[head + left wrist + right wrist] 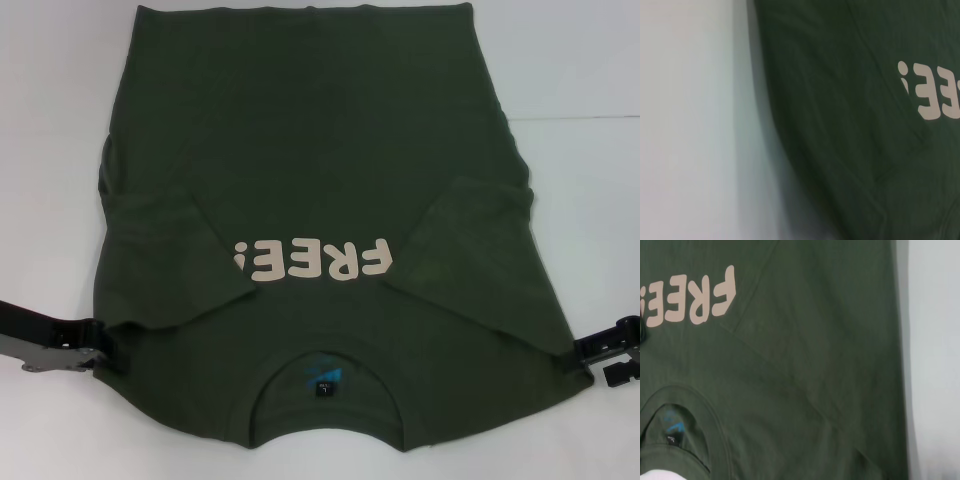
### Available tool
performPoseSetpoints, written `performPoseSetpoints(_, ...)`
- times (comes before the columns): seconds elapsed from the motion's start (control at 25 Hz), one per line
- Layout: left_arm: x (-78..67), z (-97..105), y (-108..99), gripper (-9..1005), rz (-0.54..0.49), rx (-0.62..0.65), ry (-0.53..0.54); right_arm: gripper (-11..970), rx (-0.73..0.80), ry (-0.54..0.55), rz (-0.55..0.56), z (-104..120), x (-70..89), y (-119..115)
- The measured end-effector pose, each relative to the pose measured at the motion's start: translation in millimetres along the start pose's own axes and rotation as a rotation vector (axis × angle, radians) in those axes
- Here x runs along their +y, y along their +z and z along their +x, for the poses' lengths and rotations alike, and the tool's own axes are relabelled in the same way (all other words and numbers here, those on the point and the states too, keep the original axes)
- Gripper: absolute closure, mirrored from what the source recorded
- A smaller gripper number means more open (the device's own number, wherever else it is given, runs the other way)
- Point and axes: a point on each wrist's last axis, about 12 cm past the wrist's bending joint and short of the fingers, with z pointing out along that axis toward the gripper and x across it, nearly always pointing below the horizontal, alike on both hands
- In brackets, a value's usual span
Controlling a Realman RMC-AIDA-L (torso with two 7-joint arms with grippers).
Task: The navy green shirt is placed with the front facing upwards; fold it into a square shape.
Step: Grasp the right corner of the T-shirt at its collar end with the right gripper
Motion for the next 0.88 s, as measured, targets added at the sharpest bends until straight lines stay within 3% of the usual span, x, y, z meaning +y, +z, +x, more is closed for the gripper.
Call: performPoseSetpoints(0.88,0.0,-0.6,0.0,955,-0.002,-0.003,0.001,109,0.000,-0.009,0.004,-1.5,3.6,8.0)
